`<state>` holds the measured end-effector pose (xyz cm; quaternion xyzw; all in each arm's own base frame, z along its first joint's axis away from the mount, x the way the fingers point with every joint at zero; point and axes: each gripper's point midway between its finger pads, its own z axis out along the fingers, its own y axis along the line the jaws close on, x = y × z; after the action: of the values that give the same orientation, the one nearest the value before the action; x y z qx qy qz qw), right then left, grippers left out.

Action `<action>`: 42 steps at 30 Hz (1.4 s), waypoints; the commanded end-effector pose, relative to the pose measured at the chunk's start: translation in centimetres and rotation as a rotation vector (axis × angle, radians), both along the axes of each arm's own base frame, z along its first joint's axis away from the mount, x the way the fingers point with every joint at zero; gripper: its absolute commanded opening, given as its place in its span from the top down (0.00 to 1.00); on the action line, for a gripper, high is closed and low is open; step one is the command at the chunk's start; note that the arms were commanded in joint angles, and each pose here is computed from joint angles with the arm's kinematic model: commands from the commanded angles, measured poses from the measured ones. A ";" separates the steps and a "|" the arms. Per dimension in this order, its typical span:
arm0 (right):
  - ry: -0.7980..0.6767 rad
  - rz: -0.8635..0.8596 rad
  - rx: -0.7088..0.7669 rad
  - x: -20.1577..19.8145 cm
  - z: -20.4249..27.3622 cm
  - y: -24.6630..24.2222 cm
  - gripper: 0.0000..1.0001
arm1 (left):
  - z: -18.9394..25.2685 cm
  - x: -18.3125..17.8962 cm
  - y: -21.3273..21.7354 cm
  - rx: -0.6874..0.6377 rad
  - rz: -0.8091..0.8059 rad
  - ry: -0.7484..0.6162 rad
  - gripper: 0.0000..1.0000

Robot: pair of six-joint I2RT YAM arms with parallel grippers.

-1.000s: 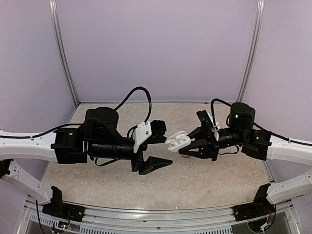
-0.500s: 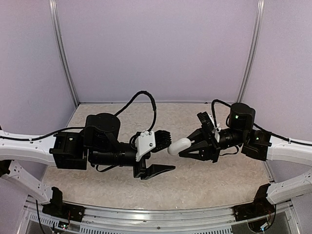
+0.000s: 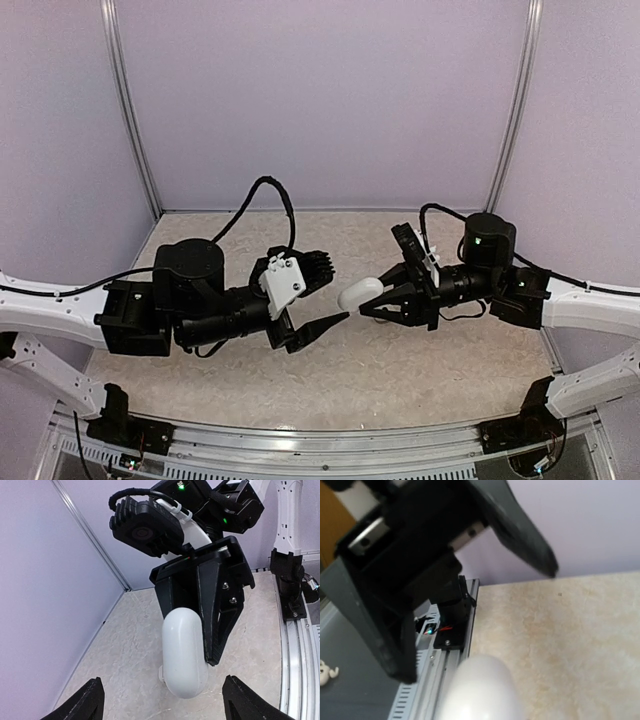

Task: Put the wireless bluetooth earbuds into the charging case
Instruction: Pass from the right arm to the left

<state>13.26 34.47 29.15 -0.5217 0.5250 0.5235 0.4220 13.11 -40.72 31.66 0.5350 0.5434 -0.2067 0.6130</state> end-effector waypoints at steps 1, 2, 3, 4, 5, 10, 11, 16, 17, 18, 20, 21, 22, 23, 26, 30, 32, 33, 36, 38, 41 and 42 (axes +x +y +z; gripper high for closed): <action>0.095 -0.020 0.024 0.6 1.1 0.5 1.00 | 0.0 1.2 -0.1 0.060 0.098 -0.108 0.21; 0.110 -0.021 0.027 0.6 1.2 0.5 1.00 | -0.2 1.2 -0.3 0.074 0.103 -0.124 0.22; 0.126 -0.021 0.029 0.6 1.2 0.6 1.00 | -0.6 1.1 -0.5 0.091 0.102 -0.135 0.23; 0.137 -0.021 0.031 0.6 1.2 0.6 1.00 | -0.7 1.0 -0.7 0.098 0.095 -0.141 0.25; 0.146 -0.021 0.034 0.7 1.3 0.6 1.00 | -1.0 1.0 -1.0 0.109 0.089 -0.145 0.26; 0.182 -0.019 0.027 0.7 0.7 0.7 1.00 | -1.9 1.1 -1.8 0.154 0.079 -0.168 0.33; 0.189 -0.017 0.025 0.7 0.6 0.7 1.00 | -2.0 1.2 -2.0 0.158 0.084 -0.170 0.35; 0.211 -0.014 0.019 0.6 0.1 0.8 1.00 | -1.6 1.4 -2.4 0.146 0.096 -0.181 0.39; 0.212 -0.016 0.018 0.7 0.1 0.8 1.00 | -1.6 1.5 -2.5 0.141 0.098 -0.183 0.39; 0.213 -0.018 0.018 0.7 0.0 0.8 1.00 | -1.5 1.5 -2.5 0.137 0.100 -0.187 0.39; 0.216 -0.025 0.016 0.8 -0.1 0.8 1.00 | -1.2 1.5 -2.5 0.128 0.106 -0.193 0.40; 0.217 -0.026 0.016 0.8 -0.1 0.8 1.00 | -1.1 1.5 -2.5 0.127 0.109 -0.197 0.40; 0.219 -0.027 0.014 0.8 -0.2 0.8 1.00 | -1.0 1.5 -2.5 0.127 0.110 -0.202 0.41; 0.221 -0.028 0.013 0.8 -0.3 0.8 1.00 | -0.7 1.6 -2.5 0.121 0.121 -0.209 0.42; 0.229 -0.028 0.009 0.8 -0.5 0.8 1.00 | -0.5 1.9 -2.4 0.118 0.144 -0.217 0.47; 0.235 -0.032 0.004 0.9 -0.7 0.9 1.00 | -0.6 2.0 -2.4 0.118 0.161 -0.224 0.53; 0.237 -0.037 0.002 1.0 -0.8 0.9 1.00 | -0.6 1.9 -2.5 0.117 0.156 -0.220 0.57; 0.241 -0.038 0.000 1.0 -0.9 0.9 1.00 | -0.7 1.8 -2.6 0.119 0.148 -0.216 0.61; 0.235 -0.036 0.002 1.1 -0.7 1.0 0.99 | -1.1 1.3 -3.0 0.127 0.115 -0.197 0.70; 0.225 -0.039 0.003 1.1 -0.5 0.9 0.91 | -1.5 0.9 -3.1 0.131 0.091 -0.183 0.74; 0.205 -0.059 0.006 1.5 0.0 0.5 0.72 | -2.1 0.3 -3.0 0.125 0.040 -0.138 0.76; 0.199 -0.065 0.010 1.6 0.2 0.2 0.64 | -2.4 0.3 -2.9 0.122 0.020 -0.110 0.76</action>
<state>14.19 35.23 28.78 -0.4516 0.5756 0.5719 0.3711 14.88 -42.88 28.62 0.5662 0.5363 -0.0717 0.6218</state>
